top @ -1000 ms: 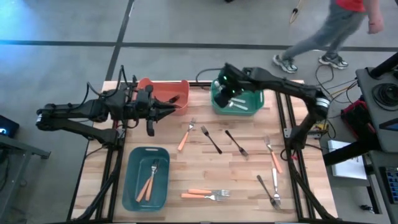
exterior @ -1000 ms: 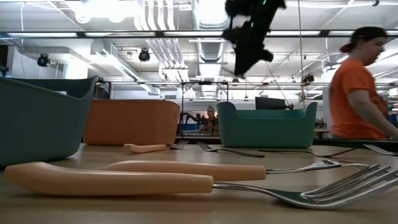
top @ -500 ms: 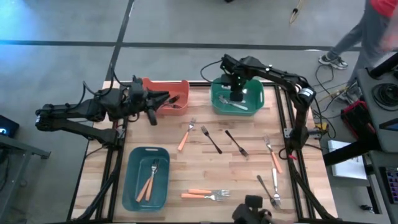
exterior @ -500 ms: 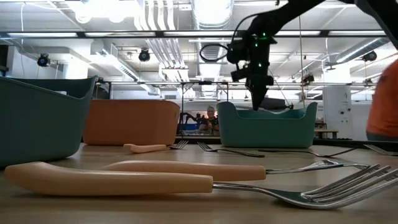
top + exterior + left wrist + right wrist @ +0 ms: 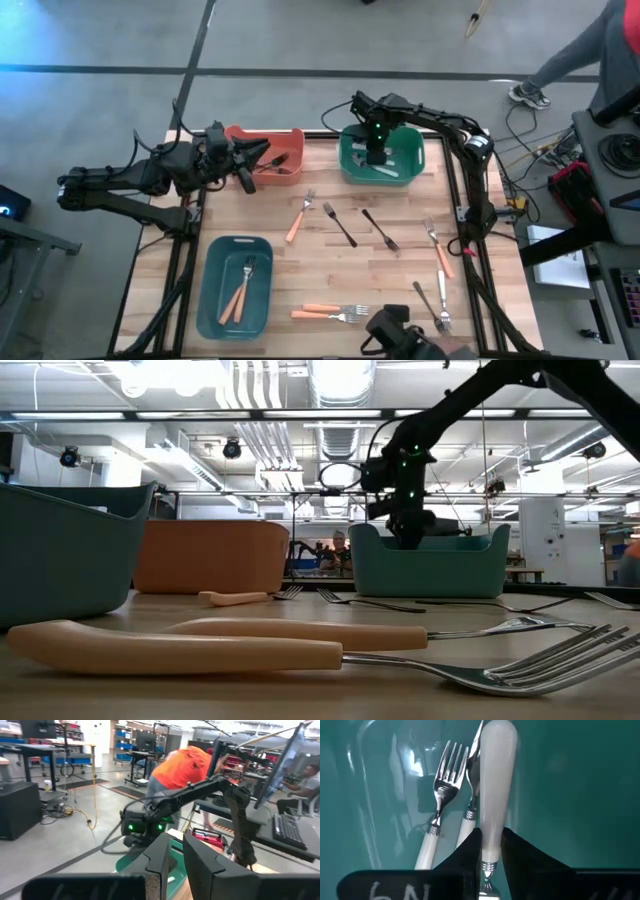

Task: Sort silverware by color (type)
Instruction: Put the white fork into the green bin

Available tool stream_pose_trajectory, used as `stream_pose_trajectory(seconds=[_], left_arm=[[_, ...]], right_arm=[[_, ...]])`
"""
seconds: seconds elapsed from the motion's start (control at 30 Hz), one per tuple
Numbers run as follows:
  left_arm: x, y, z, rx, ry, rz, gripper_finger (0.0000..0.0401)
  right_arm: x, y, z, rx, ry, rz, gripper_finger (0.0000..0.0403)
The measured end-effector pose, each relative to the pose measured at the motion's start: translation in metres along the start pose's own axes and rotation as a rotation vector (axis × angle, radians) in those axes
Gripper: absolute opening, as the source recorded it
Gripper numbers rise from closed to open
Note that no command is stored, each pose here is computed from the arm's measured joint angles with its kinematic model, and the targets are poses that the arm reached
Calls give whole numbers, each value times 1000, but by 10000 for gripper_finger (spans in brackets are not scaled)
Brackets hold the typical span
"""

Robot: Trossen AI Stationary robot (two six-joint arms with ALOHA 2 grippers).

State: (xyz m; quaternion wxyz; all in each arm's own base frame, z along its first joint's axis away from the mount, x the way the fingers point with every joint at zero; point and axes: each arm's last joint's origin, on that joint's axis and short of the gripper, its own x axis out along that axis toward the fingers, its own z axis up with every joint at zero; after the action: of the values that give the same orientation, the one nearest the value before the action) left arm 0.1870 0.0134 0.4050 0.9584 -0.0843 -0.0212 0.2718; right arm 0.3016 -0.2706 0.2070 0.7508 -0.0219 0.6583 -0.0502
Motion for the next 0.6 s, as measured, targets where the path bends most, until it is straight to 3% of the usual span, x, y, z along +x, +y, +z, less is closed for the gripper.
stream_pose_trajectory(seconds=[0.2,0.6], left_arm=[[0,1,1,-7,-16,26,40],[4,-2,0,-11,-22,28,40]], right_arm=[[18,-2,2,30,36,7,48],[15,-2,2,37,20,15,49]])
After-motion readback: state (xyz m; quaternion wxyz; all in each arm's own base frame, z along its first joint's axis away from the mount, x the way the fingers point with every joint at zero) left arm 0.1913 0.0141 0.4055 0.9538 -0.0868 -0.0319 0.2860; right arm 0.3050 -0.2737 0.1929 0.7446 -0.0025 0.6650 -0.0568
